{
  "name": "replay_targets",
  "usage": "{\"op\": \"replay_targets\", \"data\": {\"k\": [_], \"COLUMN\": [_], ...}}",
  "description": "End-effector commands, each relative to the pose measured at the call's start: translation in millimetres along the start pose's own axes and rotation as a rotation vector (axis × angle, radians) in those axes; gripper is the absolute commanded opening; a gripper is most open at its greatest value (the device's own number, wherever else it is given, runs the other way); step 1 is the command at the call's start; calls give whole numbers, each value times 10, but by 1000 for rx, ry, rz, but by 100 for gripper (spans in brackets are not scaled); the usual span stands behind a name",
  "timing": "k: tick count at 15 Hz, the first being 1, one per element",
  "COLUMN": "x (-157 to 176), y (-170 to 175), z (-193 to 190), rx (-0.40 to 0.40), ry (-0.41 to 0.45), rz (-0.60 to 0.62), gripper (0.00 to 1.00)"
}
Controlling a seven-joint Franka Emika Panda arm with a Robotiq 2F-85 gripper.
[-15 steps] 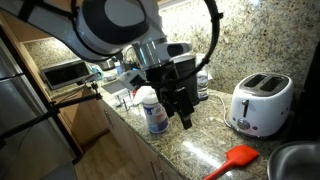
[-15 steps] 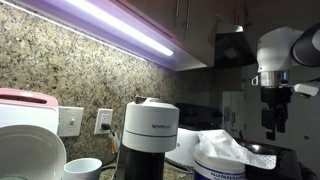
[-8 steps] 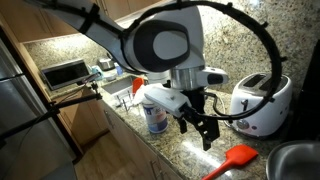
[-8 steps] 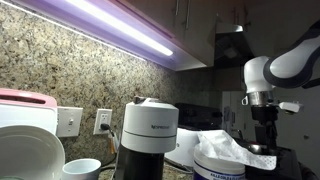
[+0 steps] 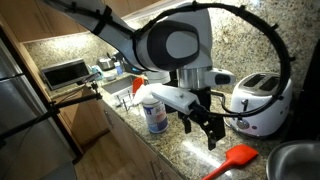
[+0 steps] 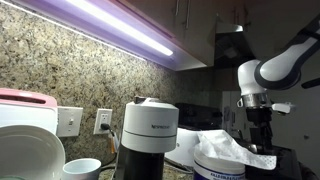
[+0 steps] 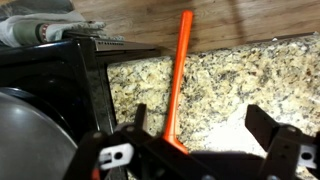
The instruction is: Pick up the orange spoon and place it on the pan
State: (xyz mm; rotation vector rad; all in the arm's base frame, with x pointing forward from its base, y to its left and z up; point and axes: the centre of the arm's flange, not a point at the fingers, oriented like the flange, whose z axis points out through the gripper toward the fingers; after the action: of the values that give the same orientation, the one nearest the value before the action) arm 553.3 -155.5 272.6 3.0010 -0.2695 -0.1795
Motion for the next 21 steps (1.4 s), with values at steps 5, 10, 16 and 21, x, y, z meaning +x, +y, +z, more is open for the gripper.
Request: {"op": "replay_targets", "data": {"k": [5, 10, 16, 21], "x": [445, 755, 926, 992], "y": [64, 168, 194, 164], "z": [543, 1039, 1307, 1355], "rx": [1, 18, -38, -49], "ry": [-70, -126, -170, -196], "rz": [-60, -121, -40, -25], "gripper": [100, 100, 100, 100]}}
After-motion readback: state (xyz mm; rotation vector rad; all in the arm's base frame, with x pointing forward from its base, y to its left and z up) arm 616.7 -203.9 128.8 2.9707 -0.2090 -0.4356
